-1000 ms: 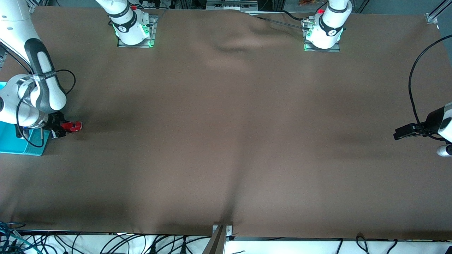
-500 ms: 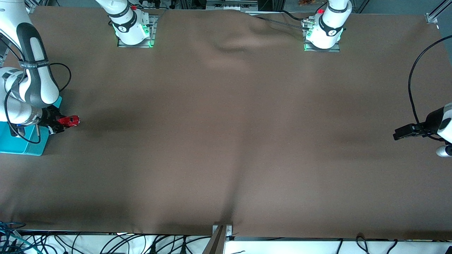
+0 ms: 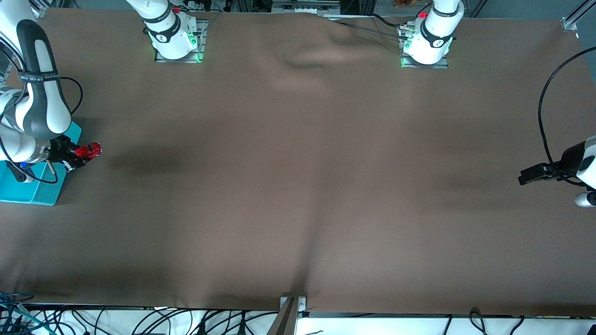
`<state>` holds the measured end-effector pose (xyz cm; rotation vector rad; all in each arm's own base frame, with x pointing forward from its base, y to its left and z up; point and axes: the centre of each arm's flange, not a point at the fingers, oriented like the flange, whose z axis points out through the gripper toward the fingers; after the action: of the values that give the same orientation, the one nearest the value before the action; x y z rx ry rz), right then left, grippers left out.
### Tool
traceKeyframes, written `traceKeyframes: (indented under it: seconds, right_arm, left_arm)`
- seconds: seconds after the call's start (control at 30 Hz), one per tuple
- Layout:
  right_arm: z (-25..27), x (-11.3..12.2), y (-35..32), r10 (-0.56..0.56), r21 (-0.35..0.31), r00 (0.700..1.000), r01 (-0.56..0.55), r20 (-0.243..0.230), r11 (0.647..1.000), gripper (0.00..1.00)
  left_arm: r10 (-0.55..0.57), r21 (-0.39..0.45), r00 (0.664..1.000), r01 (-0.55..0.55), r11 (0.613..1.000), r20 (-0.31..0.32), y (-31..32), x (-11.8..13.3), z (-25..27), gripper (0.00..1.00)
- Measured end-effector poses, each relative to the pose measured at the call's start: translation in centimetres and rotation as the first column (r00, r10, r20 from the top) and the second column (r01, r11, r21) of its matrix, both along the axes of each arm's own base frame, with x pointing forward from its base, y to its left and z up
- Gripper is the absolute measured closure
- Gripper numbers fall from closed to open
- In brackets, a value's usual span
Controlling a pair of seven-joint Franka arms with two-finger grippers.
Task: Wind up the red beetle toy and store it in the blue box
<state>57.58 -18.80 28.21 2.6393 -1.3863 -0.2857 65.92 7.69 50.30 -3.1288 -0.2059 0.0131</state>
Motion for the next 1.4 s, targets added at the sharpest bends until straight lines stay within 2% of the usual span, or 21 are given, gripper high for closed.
traceKeyframes:
  seconds: [0.23,0.43,0.47,0.8,0.97,1.2,1.4]
  right_arm:
    - [1.3,-0.5,-2.2,0.118,-0.010,0.993,-0.118,-0.026,0.993,0.54]
    - [2.9,-0.8,-4.6,0.228,-0.044,0.972,-0.230,-0.060,0.972,0.54]
    - [3.5,-1.3,-6.2,0.275,-0.036,0.959,-0.278,-0.066,0.960,0.54]
    - [3.8,-1.7,-7.5,0.355,-0.014,0.932,-0.357,-0.073,0.934,0.54]
    - [4.7,-2.4,-9.3,0.440,0.008,0.895,-0.441,-0.075,0.898,0.54]
    - [6.4,-3.9,-12.1,0.526,0.048,0.849,-0.524,-0.044,0.850,0.54]
    - [7.6,-5.5,-14.5,0.559,0.087,0.829,-0.559,0.030,0.824,0.54]
  left_arm:
    - [0.000,0.000,1.000,0.000,1.000,-0.001,0.0,0.0,-0.1,0.00]
    - [0.000,0.000,1.000,0.000,1.000,-0.001,0.0,0.0,-0.1,0.00]
    - [0.000,0.000,1.000,0.000,1.000,-0.001,0.0,0.0,-0.1,0.00]
    - [0.000,0.000,1.000,0.000,1.000,-0.001,0.0,0.0,-0.1,0.00]
    - [0.000,0.000,1.000,0.000,1.000,-0.001,0.0,0.0,-0.1,0.00]
    - [-0.001,0.000,1.000,0.001,1.000,-0.001,0.0,0.0,-0.1,0.00]
    - [-0.001,-0.001,1.000,0.001,1.000,-0.001,-0.1,0.0,-0.1,0.00]
